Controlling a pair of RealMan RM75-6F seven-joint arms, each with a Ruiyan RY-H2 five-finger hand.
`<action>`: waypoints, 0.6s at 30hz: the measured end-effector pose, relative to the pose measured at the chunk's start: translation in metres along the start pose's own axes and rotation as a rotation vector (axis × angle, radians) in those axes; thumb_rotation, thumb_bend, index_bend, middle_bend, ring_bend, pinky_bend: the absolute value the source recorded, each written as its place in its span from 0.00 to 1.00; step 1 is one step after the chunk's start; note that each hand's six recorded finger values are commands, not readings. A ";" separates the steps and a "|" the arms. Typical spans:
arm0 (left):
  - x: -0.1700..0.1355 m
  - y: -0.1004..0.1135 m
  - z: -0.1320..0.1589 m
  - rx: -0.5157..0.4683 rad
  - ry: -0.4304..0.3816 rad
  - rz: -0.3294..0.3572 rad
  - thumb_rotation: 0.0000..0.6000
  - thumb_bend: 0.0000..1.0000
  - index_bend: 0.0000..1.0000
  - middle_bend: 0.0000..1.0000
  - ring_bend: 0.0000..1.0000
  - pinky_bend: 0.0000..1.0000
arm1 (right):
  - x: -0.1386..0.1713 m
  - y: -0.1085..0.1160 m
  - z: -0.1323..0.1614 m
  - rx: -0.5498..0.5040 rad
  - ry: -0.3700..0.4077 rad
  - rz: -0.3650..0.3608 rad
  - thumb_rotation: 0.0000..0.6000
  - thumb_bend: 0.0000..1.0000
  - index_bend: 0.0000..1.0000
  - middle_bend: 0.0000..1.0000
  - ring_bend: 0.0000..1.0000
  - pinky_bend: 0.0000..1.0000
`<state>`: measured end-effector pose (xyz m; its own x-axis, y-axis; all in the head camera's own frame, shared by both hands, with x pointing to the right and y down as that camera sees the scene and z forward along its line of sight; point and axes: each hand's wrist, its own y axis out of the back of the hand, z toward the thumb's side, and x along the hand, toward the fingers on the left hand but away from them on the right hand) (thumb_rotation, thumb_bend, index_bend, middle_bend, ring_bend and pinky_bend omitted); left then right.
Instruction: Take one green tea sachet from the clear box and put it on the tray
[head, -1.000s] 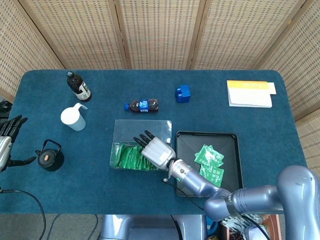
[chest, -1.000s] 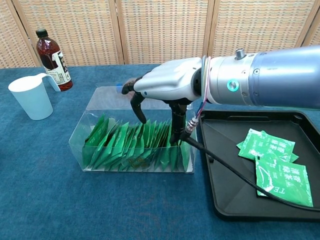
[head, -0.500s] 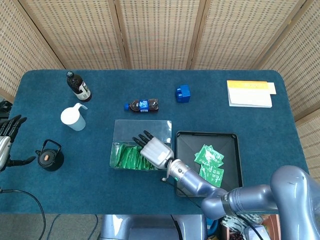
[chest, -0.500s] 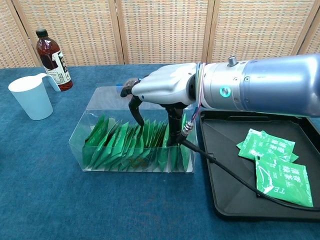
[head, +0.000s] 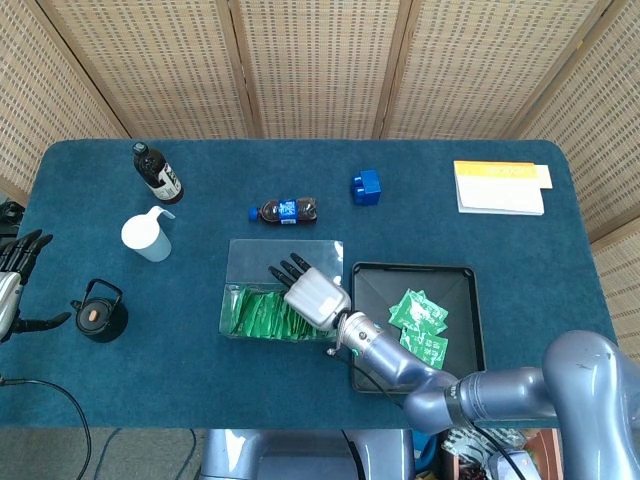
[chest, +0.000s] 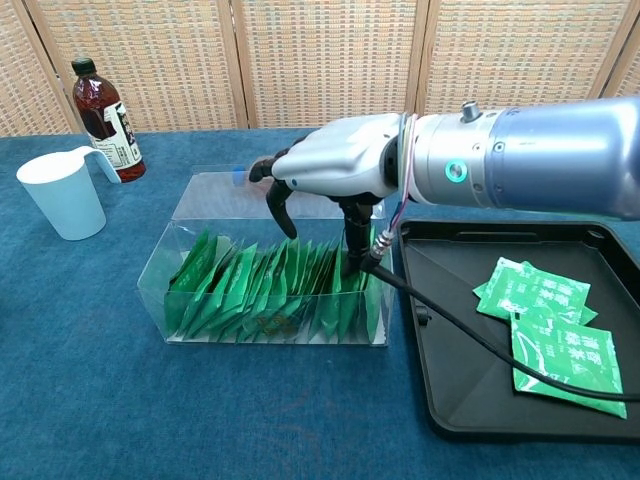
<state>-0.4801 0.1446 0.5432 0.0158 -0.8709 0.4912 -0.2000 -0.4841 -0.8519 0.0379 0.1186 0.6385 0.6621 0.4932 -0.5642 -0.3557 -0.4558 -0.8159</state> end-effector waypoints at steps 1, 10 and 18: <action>0.000 0.000 0.000 0.000 0.000 -0.001 1.00 0.12 0.00 0.00 0.00 0.00 | 0.001 0.000 -0.001 -0.004 -0.002 0.002 1.00 0.12 0.43 0.05 0.00 0.02; 0.000 -0.001 0.001 0.002 -0.002 -0.002 1.00 0.12 0.00 0.00 0.00 0.00 | 0.001 -0.005 -0.001 -0.051 0.005 0.019 1.00 0.16 0.46 0.06 0.00 0.04; 0.001 -0.001 0.001 0.000 -0.002 -0.004 1.00 0.12 0.00 0.00 0.00 0.00 | -0.003 -0.006 0.000 -0.070 0.008 -0.001 1.00 0.30 0.48 0.09 0.00 0.07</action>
<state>-0.4792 0.1444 0.5444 0.0188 -0.8691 0.4943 -0.2002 -0.4877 -0.8498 0.0381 0.1199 0.6453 0.6677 0.4879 -0.5623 -0.3083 -0.5063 -0.8053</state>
